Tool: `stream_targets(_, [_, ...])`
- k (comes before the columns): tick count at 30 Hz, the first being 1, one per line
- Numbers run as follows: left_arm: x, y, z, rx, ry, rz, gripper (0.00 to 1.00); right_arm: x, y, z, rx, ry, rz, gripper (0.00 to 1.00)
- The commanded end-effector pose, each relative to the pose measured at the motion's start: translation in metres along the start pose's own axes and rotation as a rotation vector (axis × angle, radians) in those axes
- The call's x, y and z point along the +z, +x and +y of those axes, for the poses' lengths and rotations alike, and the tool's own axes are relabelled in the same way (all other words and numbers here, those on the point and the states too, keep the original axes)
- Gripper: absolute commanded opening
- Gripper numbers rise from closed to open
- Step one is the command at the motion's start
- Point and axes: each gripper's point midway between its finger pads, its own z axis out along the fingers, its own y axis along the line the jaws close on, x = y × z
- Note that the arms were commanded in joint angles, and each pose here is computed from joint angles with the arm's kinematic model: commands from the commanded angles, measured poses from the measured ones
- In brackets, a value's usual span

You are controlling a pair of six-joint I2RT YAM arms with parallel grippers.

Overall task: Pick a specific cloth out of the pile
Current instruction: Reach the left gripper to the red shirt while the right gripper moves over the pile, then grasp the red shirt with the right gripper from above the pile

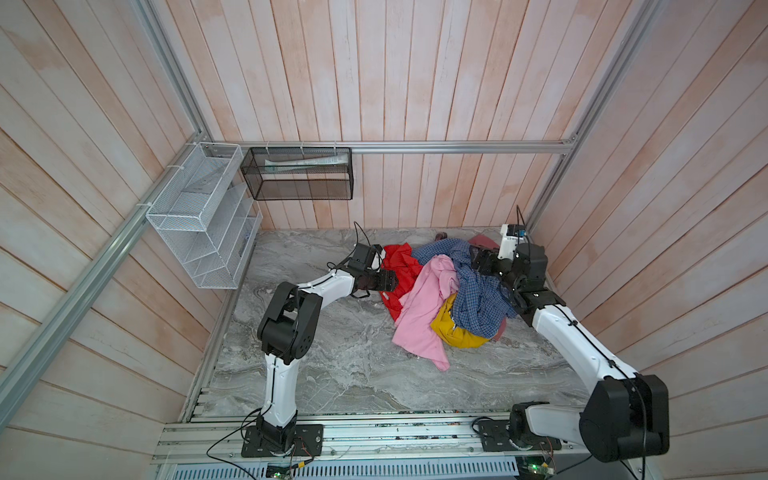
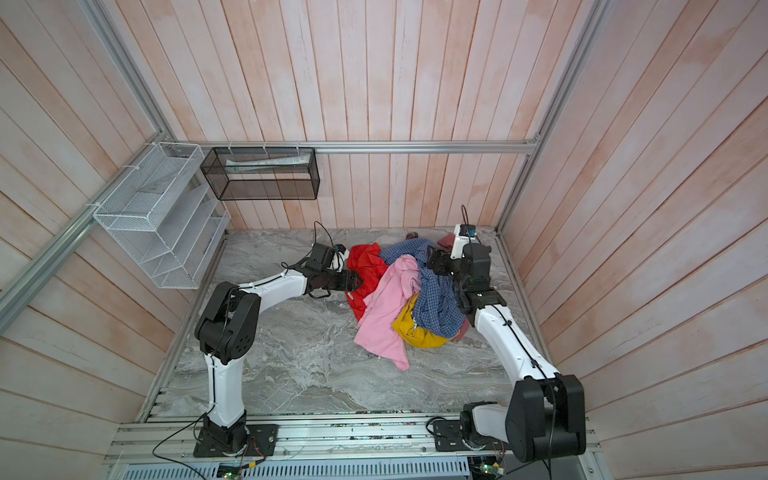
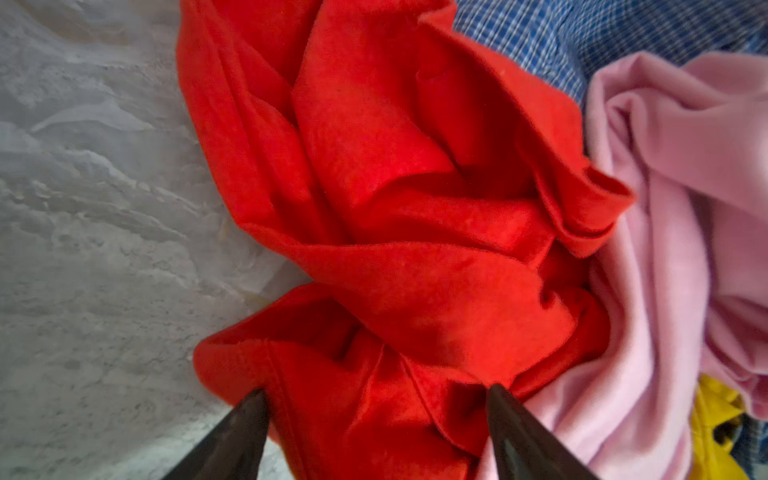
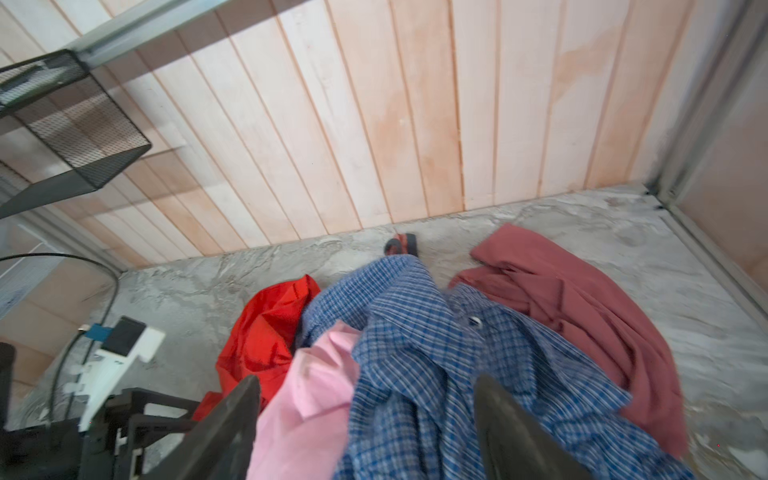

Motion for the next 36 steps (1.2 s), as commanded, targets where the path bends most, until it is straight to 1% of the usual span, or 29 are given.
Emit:
stream_targets(1, [-0.003,-0.002,-0.002,-0.012,-0.008,0.005,0.82,0.015,0.021,0.032,-0.182,-0.052,0.167,0.79])
stream_targets(5, [-0.017,-0.005,-0.002,-0.04,-0.008,-0.043,0.84,0.037,0.041,0.08,-0.447,-0.127,0.323,0.75])
stream_targets(8, [-0.03,-0.006,0.008,-0.115,-0.017,-0.081,0.86,0.053,0.061,0.108,-0.595,-0.167,0.424,0.75])
stream_targets(12, [-0.059,-0.005,0.034,-0.254,-0.026,-0.175,0.9,0.068,0.093,0.143,-0.73,-0.259,0.531,0.78])
stream_targets(14, [-0.075,-0.002,0.048,-0.285,-0.053,-0.209,0.91,0.074,0.113,0.156,-0.791,-0.288,0.591,0.79])
stream_targets(19, [-0.1,0.011,0.076,-0.294,-0.157,-0.218,0.92,0.076,0.158,0.189,-0.869,-0.374,0.724,0.79])
stream_targets(22, [-0.11,0.021,0.091,-0.334,-0.191,-0.227,0.92,0.075,0.192,0.195,-0.928,-0.376,0.816,0.79])
stream_targets(24, [-0.116,0.026,0.098,-0.355,-0.207,-0.241,0.92,0.076,0.209,0.196,-0.929,-0.37,0.864,0.77])
stream_targets(26, [-0.122,0.029,0.102,-0.364,-0.22,-0.253,0.92,0.08,0.22,0.195,-0.921,-0.356,0.889,0.75])
stream_targets(31, [-0.13,0.033,0.109,-0.371,-0.239,-0.26,0.93,0.098,0.233,0.187,-0.929,-0.287,0.896,0.71])
stream_targets(34, [-0.133,0.036,0.113,-0.376,-0.248,-0.259,0.93,0.111,0.245,0.183,-0.935,-0.251,0.921,0.65])
stream_targets(36, [-0.136,0.036,0.113,-0.376,-0.25,-0.264,0.93,0.116,0.257,0.176,-0.949,-0.229,0.962,0.61])
